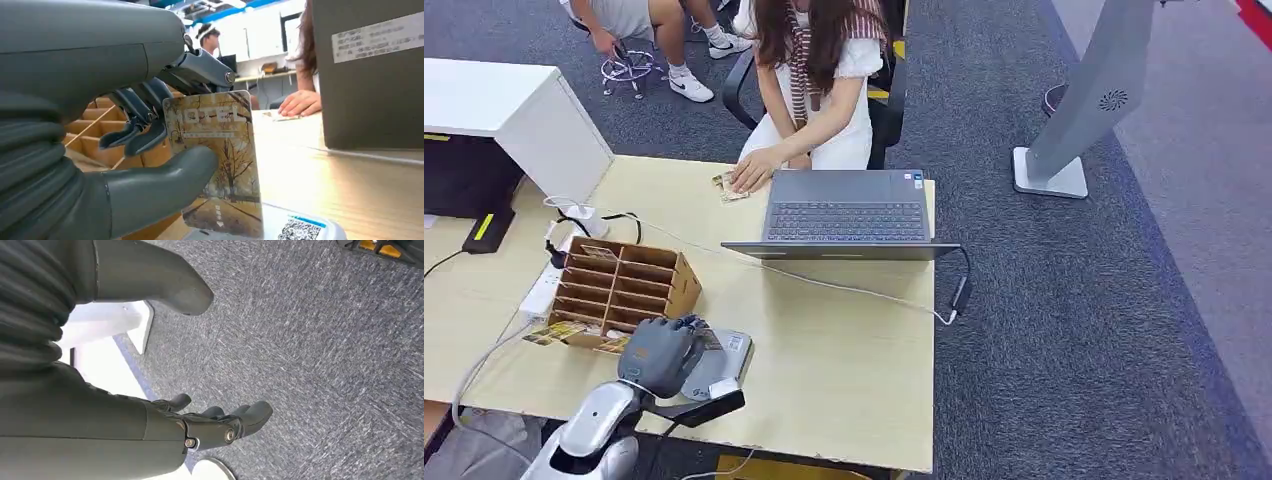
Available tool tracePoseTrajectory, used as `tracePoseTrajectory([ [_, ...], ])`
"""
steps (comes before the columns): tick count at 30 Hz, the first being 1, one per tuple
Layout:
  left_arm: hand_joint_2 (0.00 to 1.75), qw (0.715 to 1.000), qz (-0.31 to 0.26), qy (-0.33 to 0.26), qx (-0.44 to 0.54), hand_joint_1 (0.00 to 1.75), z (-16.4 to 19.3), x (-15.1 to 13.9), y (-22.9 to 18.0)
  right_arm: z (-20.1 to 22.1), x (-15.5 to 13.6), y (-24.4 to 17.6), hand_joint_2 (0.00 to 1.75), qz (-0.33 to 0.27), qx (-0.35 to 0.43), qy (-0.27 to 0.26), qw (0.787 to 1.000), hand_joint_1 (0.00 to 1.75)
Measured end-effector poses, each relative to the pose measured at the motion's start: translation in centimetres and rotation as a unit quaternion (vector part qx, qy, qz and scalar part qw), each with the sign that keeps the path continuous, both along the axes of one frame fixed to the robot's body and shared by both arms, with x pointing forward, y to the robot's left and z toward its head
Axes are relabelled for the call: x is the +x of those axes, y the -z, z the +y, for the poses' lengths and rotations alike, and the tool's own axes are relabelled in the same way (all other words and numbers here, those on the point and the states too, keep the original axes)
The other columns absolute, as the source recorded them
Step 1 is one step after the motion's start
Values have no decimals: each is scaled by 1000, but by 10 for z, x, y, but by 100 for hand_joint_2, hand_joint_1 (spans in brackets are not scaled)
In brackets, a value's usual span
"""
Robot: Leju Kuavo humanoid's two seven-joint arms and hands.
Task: Pass the card to the sensor for recognition and then transmit it.
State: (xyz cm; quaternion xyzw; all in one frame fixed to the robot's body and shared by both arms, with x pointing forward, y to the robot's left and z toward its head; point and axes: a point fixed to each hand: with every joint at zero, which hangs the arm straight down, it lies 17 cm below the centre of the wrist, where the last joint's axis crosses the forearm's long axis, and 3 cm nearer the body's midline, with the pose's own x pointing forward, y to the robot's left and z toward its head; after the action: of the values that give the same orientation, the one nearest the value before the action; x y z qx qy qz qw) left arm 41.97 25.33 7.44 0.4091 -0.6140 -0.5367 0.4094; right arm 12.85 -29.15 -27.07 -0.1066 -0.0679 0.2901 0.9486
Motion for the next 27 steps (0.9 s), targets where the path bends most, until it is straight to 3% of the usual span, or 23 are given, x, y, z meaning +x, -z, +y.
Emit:
tracePoseTrajectory([
  [5,175,997,-74,15,-28,175,-14,6,-37,1,1,0,175,1,0,-4,1000,0],
  [15,175,967,-242,26,-76,175,-36,34,-164,3,16,-4,175,-8,-2,-36,999,0],
  [22,175,953,-291,-3,-81,175,-33,79,-244,10,29,-7,175,-10,-1,-65,998,0],
  [27,175,952,-295,-53,-53,175,-11,123,-267,18,38,-10,175,-10,0,-87,996,0],
])
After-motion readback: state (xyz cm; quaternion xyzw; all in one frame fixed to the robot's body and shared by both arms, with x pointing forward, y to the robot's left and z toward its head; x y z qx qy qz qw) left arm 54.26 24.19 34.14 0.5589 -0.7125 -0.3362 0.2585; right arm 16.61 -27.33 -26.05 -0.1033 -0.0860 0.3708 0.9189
